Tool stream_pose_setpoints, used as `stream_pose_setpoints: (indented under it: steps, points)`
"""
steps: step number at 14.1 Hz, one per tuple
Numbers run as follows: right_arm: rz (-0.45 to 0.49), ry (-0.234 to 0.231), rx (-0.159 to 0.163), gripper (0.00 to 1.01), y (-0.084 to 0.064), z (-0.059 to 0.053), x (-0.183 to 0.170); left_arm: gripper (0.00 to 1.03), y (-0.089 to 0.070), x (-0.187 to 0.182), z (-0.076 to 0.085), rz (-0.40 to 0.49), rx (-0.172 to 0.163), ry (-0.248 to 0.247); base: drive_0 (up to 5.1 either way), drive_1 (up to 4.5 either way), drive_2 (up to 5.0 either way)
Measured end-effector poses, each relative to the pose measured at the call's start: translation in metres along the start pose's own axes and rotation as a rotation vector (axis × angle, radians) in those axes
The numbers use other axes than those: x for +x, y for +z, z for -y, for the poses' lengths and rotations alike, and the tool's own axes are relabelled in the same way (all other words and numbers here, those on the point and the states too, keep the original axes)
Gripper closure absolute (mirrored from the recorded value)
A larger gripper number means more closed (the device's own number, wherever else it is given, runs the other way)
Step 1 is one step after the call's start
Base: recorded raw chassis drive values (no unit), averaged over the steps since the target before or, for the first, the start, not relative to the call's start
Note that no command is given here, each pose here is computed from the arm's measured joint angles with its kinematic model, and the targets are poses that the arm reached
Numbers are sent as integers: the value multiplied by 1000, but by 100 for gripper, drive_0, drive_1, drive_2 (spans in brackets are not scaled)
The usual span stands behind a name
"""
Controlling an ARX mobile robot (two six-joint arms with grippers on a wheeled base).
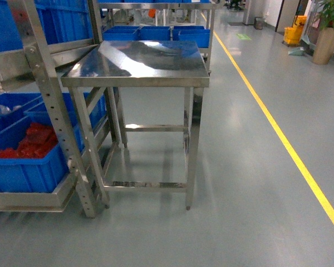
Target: Sort blue parts and orange caps into right shelf containers
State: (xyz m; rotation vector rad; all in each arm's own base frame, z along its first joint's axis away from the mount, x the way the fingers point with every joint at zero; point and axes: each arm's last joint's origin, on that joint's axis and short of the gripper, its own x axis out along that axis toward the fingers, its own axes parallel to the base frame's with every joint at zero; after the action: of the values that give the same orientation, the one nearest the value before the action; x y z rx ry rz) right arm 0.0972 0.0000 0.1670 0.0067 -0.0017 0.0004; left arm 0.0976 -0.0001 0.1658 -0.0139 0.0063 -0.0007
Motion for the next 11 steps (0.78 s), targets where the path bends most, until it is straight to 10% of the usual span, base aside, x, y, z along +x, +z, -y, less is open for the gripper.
stream_pose_setpoints:
  steps: [11]
  points:
    - [4, 0, 0, 57, 0, 0, 0, 62, 0, 0, 0, 5, 0, 0, -1, 381, -383]
